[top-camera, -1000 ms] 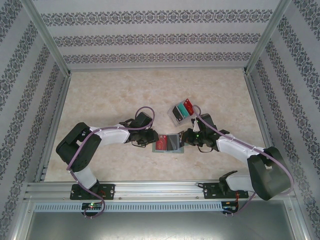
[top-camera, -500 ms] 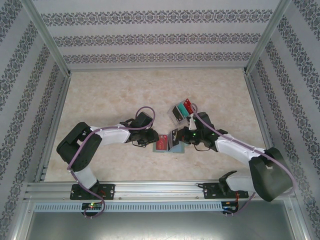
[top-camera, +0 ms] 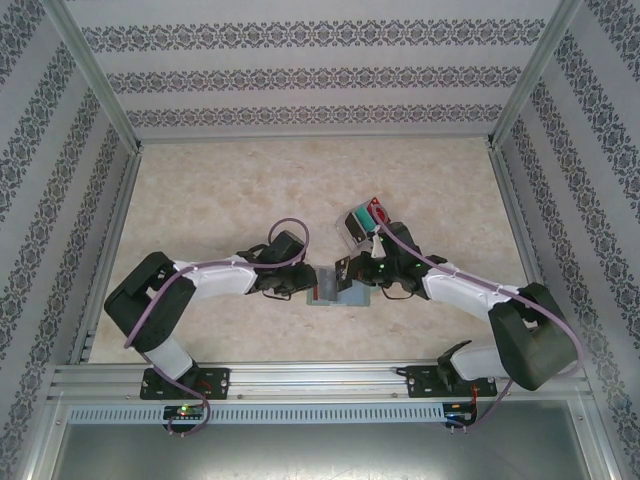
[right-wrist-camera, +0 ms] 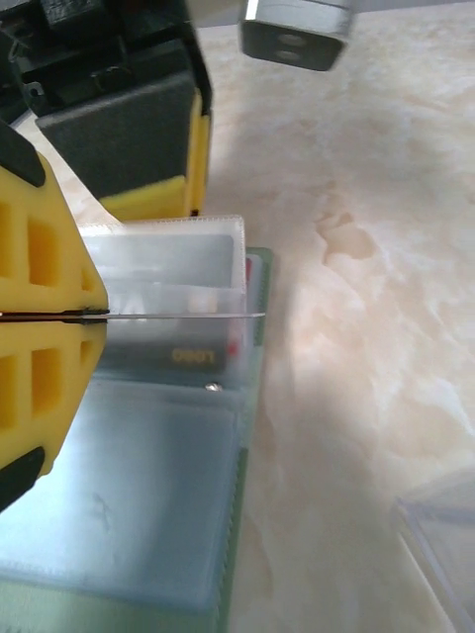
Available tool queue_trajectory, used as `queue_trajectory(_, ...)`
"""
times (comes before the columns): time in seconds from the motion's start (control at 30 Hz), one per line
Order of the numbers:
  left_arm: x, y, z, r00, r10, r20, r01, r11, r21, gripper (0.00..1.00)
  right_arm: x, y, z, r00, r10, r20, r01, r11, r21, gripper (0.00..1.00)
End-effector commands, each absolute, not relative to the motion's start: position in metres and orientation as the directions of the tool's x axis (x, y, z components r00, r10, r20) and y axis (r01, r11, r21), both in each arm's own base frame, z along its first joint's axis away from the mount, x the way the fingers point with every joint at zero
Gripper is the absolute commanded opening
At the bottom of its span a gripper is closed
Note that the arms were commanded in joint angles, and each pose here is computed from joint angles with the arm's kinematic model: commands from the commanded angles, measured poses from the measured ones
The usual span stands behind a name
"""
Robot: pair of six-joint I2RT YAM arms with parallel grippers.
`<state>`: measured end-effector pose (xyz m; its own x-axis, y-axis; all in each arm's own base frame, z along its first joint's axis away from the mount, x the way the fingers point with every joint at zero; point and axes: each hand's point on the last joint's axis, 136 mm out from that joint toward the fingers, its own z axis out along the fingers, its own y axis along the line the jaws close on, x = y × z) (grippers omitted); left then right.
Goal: Put the credit cards into the card holder
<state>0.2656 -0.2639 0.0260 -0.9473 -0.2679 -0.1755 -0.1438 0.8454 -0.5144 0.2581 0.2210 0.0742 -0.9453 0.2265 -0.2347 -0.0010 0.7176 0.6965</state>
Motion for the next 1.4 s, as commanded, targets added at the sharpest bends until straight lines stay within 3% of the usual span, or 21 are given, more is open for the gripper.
queue_trajectory(0.0, 0.266, -0.249, 0.031, -0.924, -0.312, -0.220, -0.176, 0.860, -0.478, 0.42, 0.258, 0.213, 0.074, -0.938, 0.251, -0.241, 0.012, 0.716, 0.698, 0.08)
queue_trajectory(0.23, 0.270, -0.247, 0.042, -0.911, -0.318, -0.264, -0.156, 0.856, -0.493, 0.48, 0.257, 0.218, 0.067, -0.947, 0.249, -0.204, 0.030, 0.698, 0.715, 0.08)
queue_trajectory(0.3, 0.271, -0.253, 0.045, -0.917, -0.299, -0.264, -0.128, 0.848, -0.515, 0.40, 0.256, 0.219, 0.065, -0.948, 0.247, -0.202, 0.029, 0.697, 0.717, 0.07)
queue_trajectory(0.47, 0.271, -0.273, 0.042, -0.942, -0.248, -0.228, -0.084, 0.828, -0.554, 0.47, 0.252, 0.224, 0.058, -0.955, 0.239, -0.175, 0.035, 0.677, 0.735, 0.07)
queue_trajectory(0.73, 0.267, -0.282, 0.027, -0.961, -0.217, -0.173, -0.092, 0.836, -0.541, 0.45, 0.246, 0.220, 0.047, -0.957, 0.238, -0.164, 0.045, 0.683, 0.729, 0.06)
queue_trajectory(1.37, 0.267, -0.283, 0.026, -0.964, -0.208, -0.168, -0.090, 0.843, -0.530, 0.42, 0.241, 0.156, 0.050, -0.931, 0.283, -0.230, 0.097, 0.800, 0.592, 0.07)
